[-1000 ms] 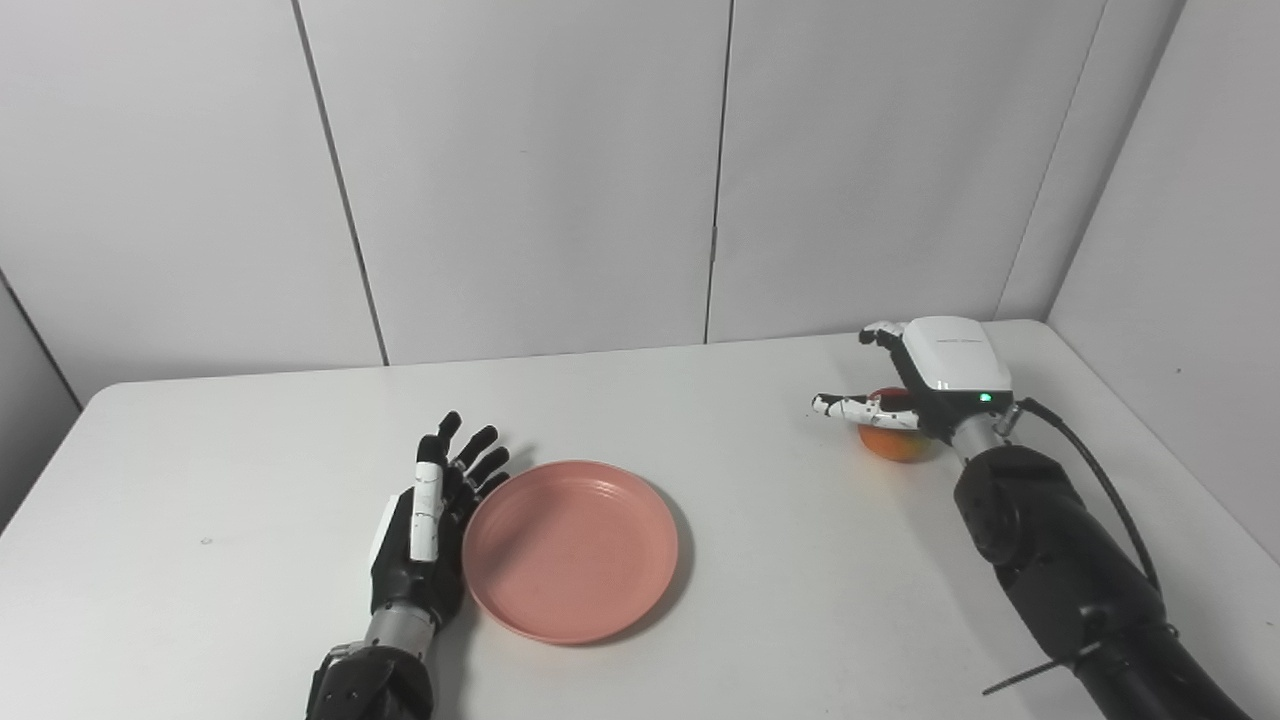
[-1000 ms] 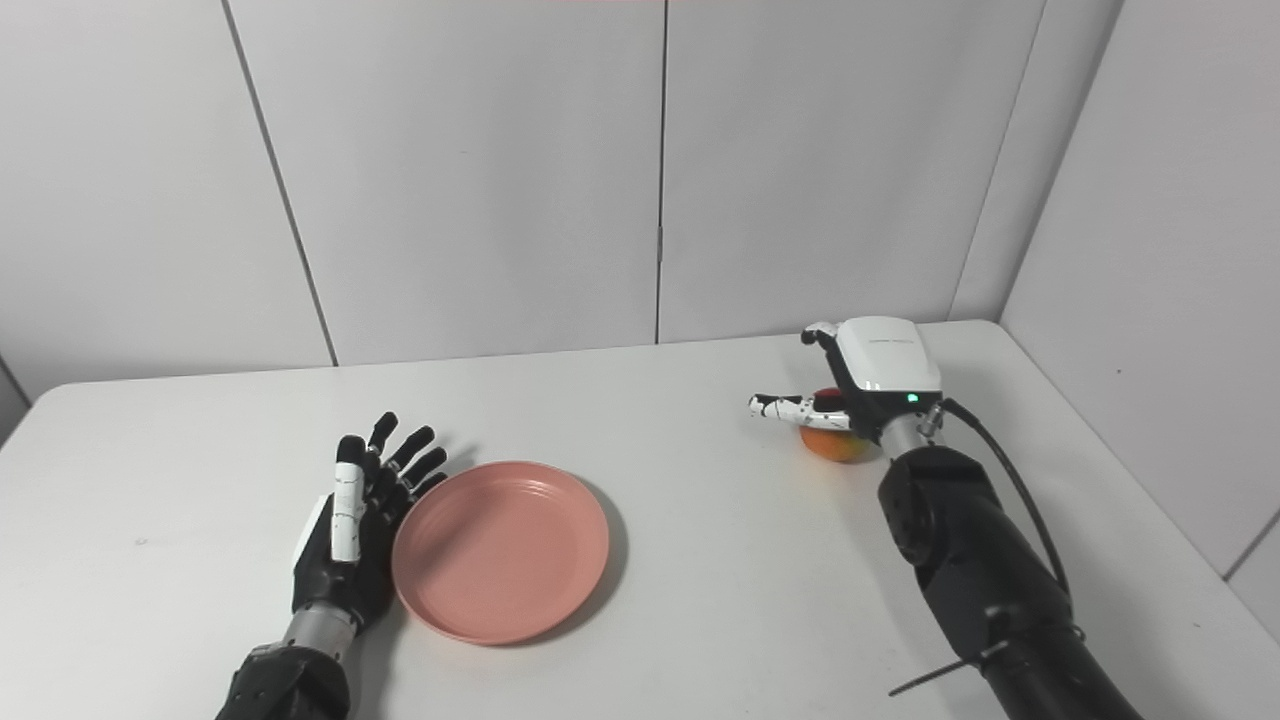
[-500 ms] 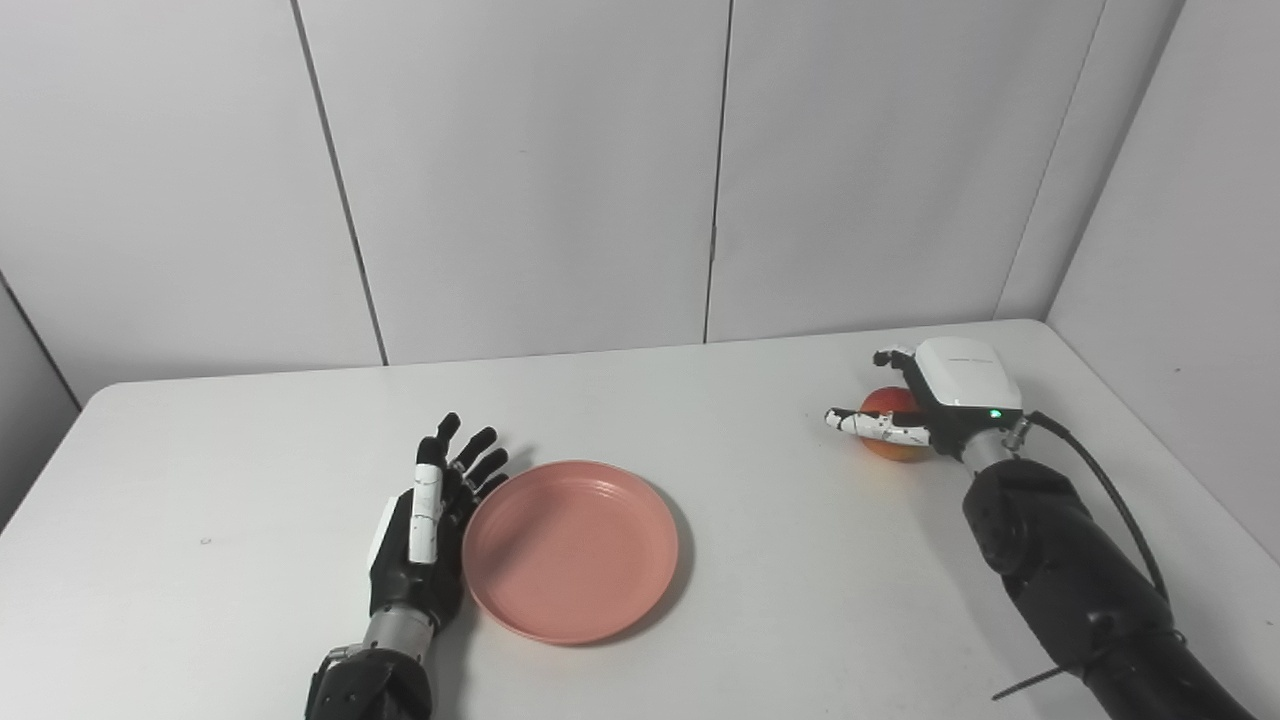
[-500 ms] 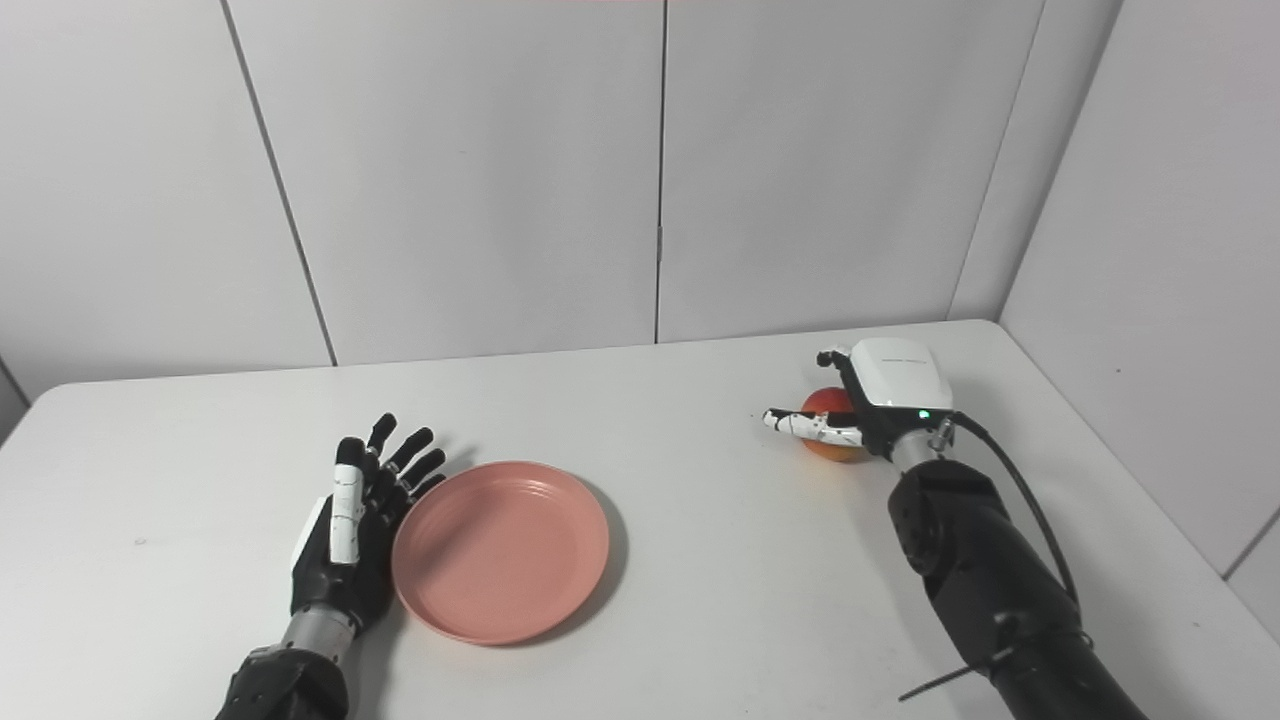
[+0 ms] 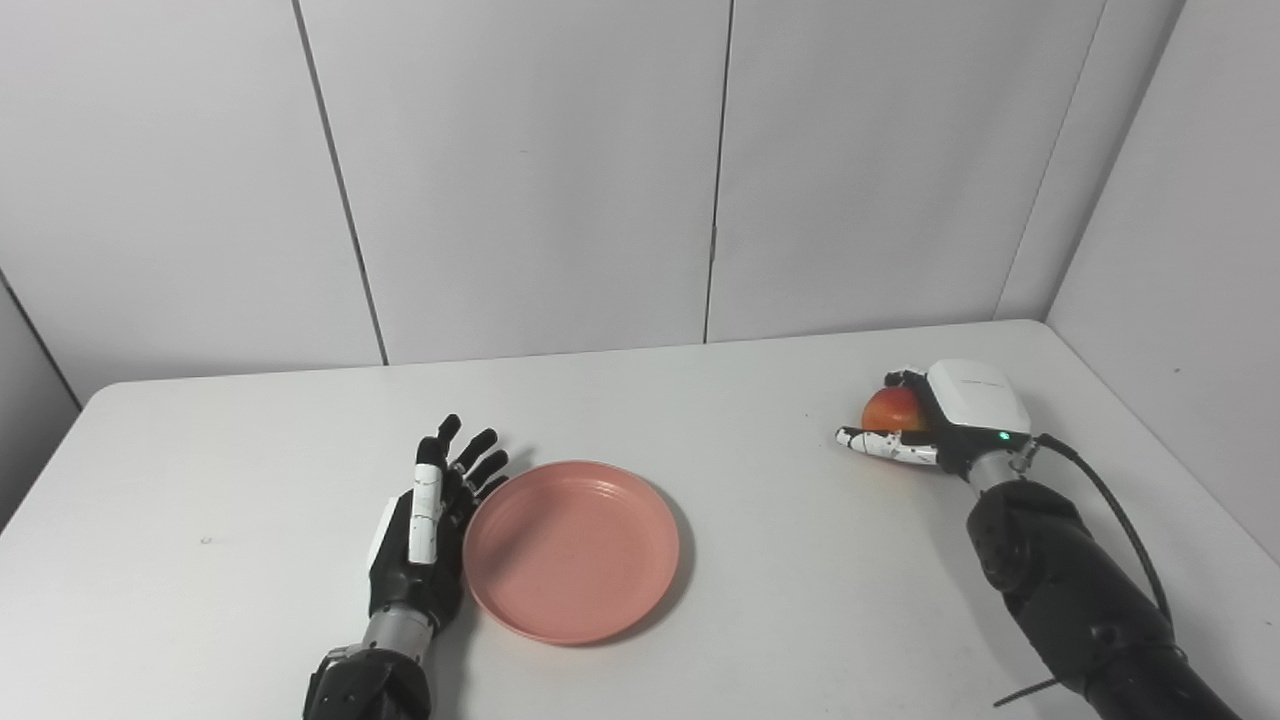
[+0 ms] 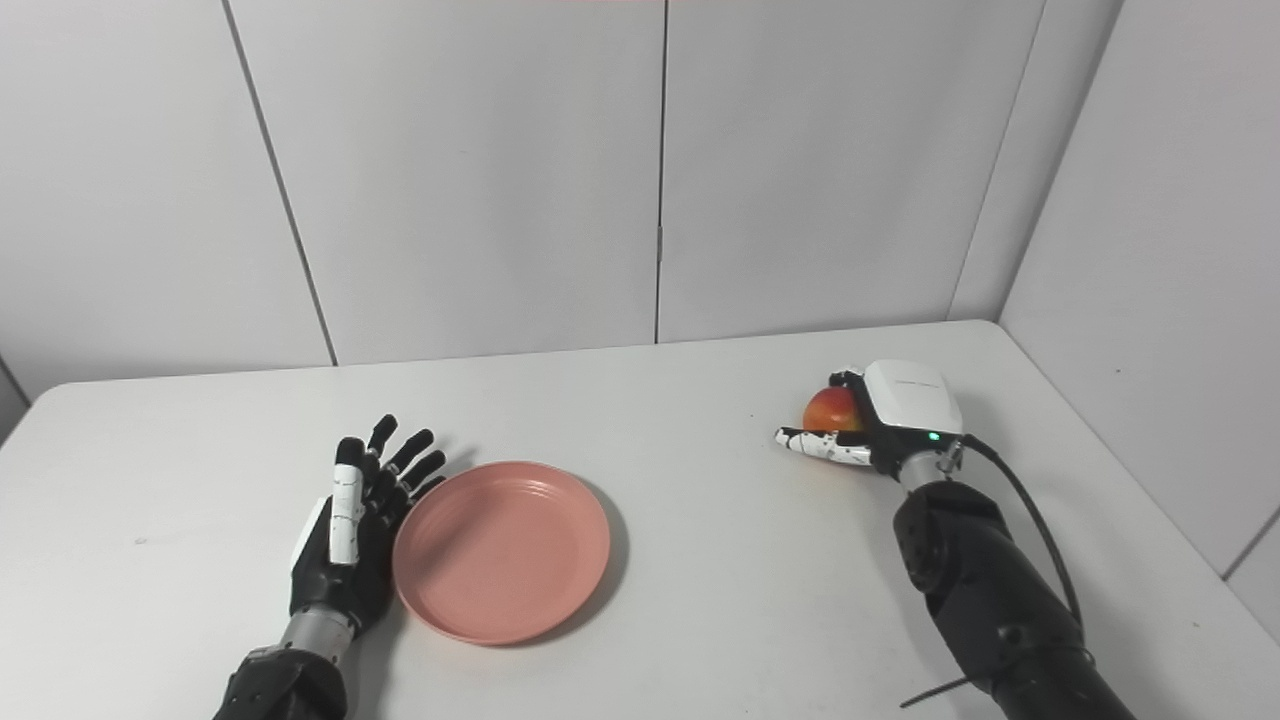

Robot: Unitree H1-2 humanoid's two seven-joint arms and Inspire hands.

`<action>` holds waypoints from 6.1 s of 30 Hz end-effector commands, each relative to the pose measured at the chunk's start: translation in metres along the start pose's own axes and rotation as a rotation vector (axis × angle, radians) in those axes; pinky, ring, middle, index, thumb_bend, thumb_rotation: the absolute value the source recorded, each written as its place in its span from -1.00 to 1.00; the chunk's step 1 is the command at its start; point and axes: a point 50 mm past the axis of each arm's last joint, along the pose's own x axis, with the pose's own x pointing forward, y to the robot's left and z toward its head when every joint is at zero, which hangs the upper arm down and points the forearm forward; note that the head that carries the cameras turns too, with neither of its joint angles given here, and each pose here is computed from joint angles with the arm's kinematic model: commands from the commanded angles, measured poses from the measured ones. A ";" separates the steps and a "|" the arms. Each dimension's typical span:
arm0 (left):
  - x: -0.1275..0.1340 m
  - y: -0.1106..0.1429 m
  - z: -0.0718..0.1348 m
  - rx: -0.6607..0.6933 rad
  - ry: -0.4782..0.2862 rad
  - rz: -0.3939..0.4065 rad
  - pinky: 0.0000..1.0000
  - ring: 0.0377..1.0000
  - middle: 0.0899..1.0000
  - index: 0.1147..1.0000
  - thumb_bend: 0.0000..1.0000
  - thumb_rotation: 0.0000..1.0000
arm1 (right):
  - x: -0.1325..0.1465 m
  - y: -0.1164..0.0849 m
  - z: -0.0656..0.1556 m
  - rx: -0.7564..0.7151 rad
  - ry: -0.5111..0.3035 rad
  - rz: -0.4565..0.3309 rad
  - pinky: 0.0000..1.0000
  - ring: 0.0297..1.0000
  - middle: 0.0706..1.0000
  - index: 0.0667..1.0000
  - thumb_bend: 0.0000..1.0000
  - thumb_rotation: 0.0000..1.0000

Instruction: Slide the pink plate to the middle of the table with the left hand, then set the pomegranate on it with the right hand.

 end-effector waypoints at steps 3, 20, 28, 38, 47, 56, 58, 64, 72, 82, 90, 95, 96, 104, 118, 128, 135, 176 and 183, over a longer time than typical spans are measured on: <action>-0.004 0.001 -0.008 0.001 0.052 0.006 0.76 0.77 0.79 1.00 0.80 0.82 | 0.006 -0.007 0.007 0.022 -0.036 -0.079 -0.30 -0.12 0.16 0.22 0.62 -0.28; -0.004 -0.001 -0.007 -0.010 0.056 0.005 0.77 0.76 0.79 1.00 0.77 0.83 | 0.005 -0.005 0.008 0.069 -0.062 -0.053 -0.29 -0.17 -0.17 -0.03 0.06 -1.00; -0.004 -0.003 -0.008 -0.013 0.056 0.003 0.75 0.75 0.76 1.00 0.77 0.83 | 0.007 -0.017 0.016 0.095 -0.115 -0.093 -0.39 -0.30 -0.18 -0.05 0.06 -1.00; -0.003 -0.005 -0.008 -0.013 0.054 0.005 0.77 0.75 0.77 1.00 0.78 0.83 | 0.009 -0.047 0.057 0.166 -0.231 -0.165 -0.37 -0.27 -0.22 0.00 0.05 -0.99; -0.002 -0.010 -0.008 -0.020 0.044 0.009 0.72 0.74 0.78 1.00 0.79 0.80 | -0.001 -0.083 0.102 0.245 -0.366 -0.231 -0.40 -0.30 -0.22 0.00 0.05 -0.99; -0.001 -0.018 -0.011 -0.017 0.041 0.011 0.67 0.73 0.75 0.99 0.80 0.77 | -0.021 -0.115 0.134 0.292 -0.484 -0.286 -0.39 -0.25 -0.19 0.00 0.05 -0.99; -0.001 -0.019 -0.011 -0.019 0.042 0.013 0.67 0.72 0.74 0.98 0.81 0.77 | -0.025 -0.119 0.141 0.298 -0.507 -0.299 -0.39 -0.25 -0.19 -0.01 0.05 -0.99; -0.001 -0.022 -0.012 -0.017 0.037 0.011 0.70 0.72 0.73 0.97 0.78 0.76 | -0.040 -0.124 0.161 0.338 -0.571 -0.309 -0.43 -0.28 -0.18 -0.02 0.05 -0.98; -0.002 -0.023 -0.013 -0.012 0.038 0.009 0.70 0.71 0.71 0.97 0.83 0.75 | -0.058 -0.121 0.179 0.397 -0.612 -0.287 -0.50 -0.37 -0.18 -0.02 0.05 -0.98; -0.002 -0.025 -0.013 -0.013 0.044 0.009 0.65 0.70 0.70 0.96 0.86 0.77 | -0.077 -0.103 0.203 0.419 -0.698 -0.214 -0.51 -0.38 -0.18 -0.02 0.05 -0.98; -0.001 -0.028 -0.012 -0.022 0.044 -0.002 0.68 0.71 0.72 0.97 0.84 0.78 | -0.092 -0.084 0.216 0.462 -0.739 -0.154 -0.54 -0.43 -0.20 -0.02 0.05 -0.98; -0.001 -0.027 -0.011 -0.022 0.045 -0.005 0.68 0.70 0.72 0.98 0.84 0.80 | -0.096 -0.074 0.220 0.461 -0.746 -0.133 -0.52 -0.39 -0.19 -0.01 0.05 -0.98; -0.001 -0.027 -0.011 -0.022 0.045 -0.005 0.69 0.70 0.72 0.98 0.84 0.80 | -0.097 -0.072 0.220 0.460 -0.746 -0.129 -0.51 -0.38 -0.19 -0.01 0.05 -0.98; 0.000 -0.027 -0.011 -0.023 0.044 -0.006 0.71 0.71 0.70 0.97 0.82 0.81 | -0.101 -0.047 0.222 0.439 -0.728 -0.067 -0.51 -0.37 -0.20 -0.01 0.05 -0.99; 0.015 -0.034 -0.011 -0.028 0.048 -0.011 0.71 0.72 0.71 0.97 0.82 0.80 | -0.086 -0.008 0.225 0.283 -0.684 0.085 -0.39 -0.23 -0.15 -0.05 0.06 -0.99; 0.026 -0.043 -0.014 -0.022 0.050 -0.034 0.91 0.71 0.72 0.97 0.78 0.88 | -0.073 -0.022 0.230 0.225 -0.638 0.133 -0.36 -0.21 -0.16 -0.04 0.06 -0.99; 0.030 -0.043 -0.013 -0.024 0.044 -0.031 0.93 0.70 0.70 0.96 0.76 0.91 | -0.070 -0.025 0.236 0.206 -0.645 0.154 -0.36 -0.20 -0.16 -0.05 0.06 -0.99; 0.029 -0.034 -0.013 -0.013 0.050 -0.039 0.96 0.91 0.74 0.98 0.83 0.86 | -0.080 -0.058 0.234 0.260 -0.678 0.155 0.09 0.46 0.64 0.58 1.00 0.67; 0.030 -0.035 -0.012 -0.023 0.031 -0.049 0.74 0.73 0.73 0.98 0.80 0.85 | -0.087 -0.083 0.230 0.347 -0.715 0.025 0.06 0.38 0.61 0.57 1.00 0.70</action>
